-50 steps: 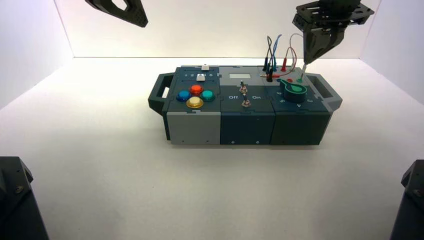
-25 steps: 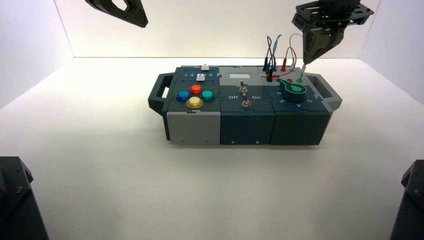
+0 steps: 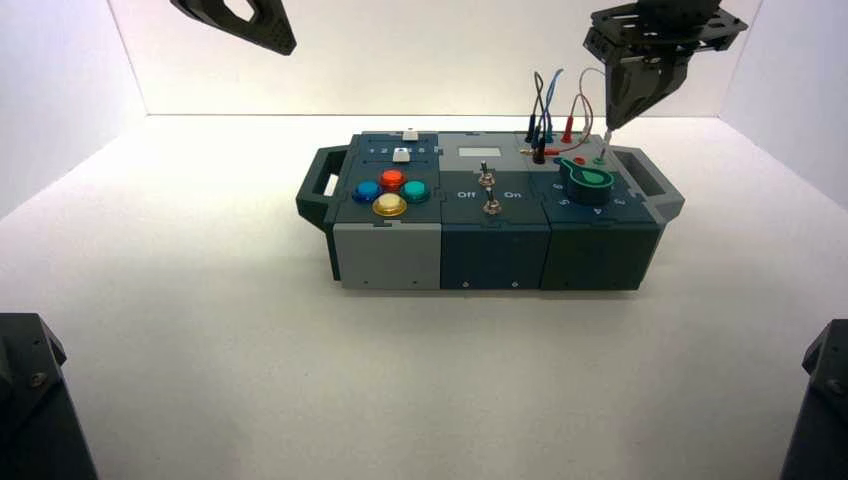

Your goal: Insert the white wire.

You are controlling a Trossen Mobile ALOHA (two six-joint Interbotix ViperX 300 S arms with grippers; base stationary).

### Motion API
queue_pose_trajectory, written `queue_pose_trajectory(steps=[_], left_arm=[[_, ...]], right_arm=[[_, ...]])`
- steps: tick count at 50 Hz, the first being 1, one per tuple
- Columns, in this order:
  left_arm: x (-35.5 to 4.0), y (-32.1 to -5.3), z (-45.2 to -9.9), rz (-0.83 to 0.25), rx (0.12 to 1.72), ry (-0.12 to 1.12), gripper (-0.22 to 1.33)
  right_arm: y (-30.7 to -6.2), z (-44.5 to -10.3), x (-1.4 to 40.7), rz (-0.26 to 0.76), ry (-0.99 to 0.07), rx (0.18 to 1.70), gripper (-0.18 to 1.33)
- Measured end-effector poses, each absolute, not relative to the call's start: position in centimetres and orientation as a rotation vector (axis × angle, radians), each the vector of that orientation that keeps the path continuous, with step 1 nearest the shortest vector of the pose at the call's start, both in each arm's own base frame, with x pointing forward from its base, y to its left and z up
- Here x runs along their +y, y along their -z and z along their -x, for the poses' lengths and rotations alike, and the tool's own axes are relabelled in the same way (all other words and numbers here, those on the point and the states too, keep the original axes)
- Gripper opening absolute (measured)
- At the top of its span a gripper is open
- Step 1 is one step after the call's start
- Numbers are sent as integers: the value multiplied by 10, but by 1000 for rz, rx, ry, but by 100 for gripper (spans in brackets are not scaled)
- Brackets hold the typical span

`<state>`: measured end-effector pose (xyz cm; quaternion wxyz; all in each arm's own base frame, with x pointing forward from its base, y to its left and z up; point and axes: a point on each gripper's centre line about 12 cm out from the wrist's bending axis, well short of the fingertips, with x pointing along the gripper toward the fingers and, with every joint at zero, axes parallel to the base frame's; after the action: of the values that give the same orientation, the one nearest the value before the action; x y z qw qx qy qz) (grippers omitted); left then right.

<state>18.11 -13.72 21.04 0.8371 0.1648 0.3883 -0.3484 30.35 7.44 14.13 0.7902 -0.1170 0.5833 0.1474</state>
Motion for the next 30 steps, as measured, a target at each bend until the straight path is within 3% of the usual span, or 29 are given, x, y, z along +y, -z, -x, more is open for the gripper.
queue_pose_trajectory(steps=[30], left_arm=[[-137,-210,-181,-349,823,737,-16]], right_arm=[[-133,-304,76,257,-320,1277,-9]])
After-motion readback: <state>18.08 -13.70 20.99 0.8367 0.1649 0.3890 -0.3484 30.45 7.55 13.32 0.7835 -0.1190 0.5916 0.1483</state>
